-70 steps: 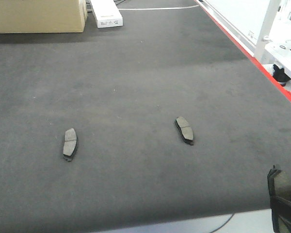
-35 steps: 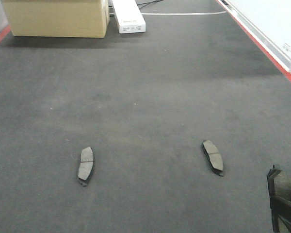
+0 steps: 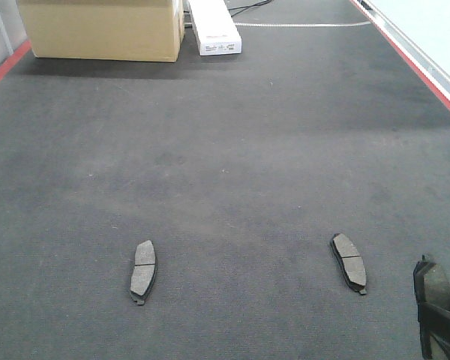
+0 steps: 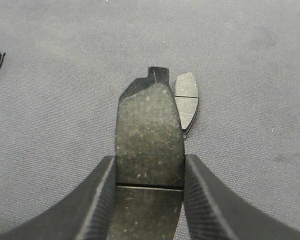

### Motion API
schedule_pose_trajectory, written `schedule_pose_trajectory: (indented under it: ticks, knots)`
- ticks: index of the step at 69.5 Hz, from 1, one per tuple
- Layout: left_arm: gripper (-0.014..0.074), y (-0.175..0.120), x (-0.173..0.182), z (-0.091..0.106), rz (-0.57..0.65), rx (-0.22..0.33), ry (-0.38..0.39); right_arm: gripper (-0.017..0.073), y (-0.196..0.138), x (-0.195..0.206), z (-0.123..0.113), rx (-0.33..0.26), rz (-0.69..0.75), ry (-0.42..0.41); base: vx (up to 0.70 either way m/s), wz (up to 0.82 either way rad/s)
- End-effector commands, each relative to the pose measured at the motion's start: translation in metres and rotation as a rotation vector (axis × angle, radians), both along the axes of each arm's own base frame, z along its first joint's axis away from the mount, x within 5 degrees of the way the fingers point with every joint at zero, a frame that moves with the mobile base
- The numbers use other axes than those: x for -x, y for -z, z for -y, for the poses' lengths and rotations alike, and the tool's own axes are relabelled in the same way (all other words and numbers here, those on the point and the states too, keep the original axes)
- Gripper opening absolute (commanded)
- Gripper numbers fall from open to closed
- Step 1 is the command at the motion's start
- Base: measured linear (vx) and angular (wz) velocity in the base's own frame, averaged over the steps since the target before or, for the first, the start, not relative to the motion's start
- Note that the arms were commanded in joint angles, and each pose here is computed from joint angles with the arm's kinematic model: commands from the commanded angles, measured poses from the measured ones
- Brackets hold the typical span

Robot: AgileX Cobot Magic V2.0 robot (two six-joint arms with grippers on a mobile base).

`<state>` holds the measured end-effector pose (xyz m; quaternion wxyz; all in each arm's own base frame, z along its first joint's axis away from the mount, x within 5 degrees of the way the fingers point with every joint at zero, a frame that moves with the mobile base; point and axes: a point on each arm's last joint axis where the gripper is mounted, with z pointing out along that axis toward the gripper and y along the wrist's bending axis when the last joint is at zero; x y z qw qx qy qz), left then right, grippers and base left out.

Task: Move and align brake pads A on conveyor
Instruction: 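Stop the base at the conveyor edge, both pads still held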

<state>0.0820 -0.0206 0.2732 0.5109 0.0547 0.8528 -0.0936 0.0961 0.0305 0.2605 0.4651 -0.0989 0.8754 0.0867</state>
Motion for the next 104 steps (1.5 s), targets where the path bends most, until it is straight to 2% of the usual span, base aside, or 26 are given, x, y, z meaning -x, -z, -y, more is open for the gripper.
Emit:
schedule_pose_trajectory:
  ticks: [1, 61, 69, 76, 88, 99, 103, 104]
  knots:
    - [0.0209, -0.016, -0.004, 0.002, 0.107, 0.034, 0.009, 0.0101, -0.016, -0.005, -0.001, -0.025, 0.111, -0.007, 0.0, 0.0]
    - [0.0209, -0.018, -0.004, 0.002, 0.127, 0.04, 0.009, 0.0101, -0.016, -0.005, -0.001, -0.025, 0.111, -0.007, 0.0, 0.0]
    - [0.0209, -0.018, -0.004, 0.003, 0.121, 0.071, 0.008, 0.0101, -0.016, -0.005, -0.001, -0.025, 0.111, -0.007, 0.0, 0.0]
    - [0.0209, -0.019, -0.003, 0.006, 0.104, 0.141, 0.011, 0.0101, -0.016, -0.005, -0.001, -0.025, 0.111, -0.007, 0.0, 0.0]
    - [0.0211, -0.019, -0.009, 0.012, 0.062, 0.155, 0.054, 0.0101, -0.016, -0.005, -0.001, -0.025, 0.111, -0.007, 0.0, 0.0]
    - [0.0217, -0.025, -0.03, 0.027, -0.003, 0.147, 0.148, 0.0101, -0.016, -0.005, -0.001, -0.025, 0.111, -0.007, 0.0, 0.0]
    - [0.0222, -0.027, -0.04, 0.033, -0.03, 0.169, 0.176, 0.0101, -0.016, -0.005, -0.001, -0.025, 0.111, -0.007, 0.0, 0.0]
    - [0.0223, -0.028, -0.042, 0.035, -0.04, 0.19, 0.182, 0.0101, -0.016, -0.005, -0.001, -0.025, 0.111, -0.007, 0.0, 0.0]
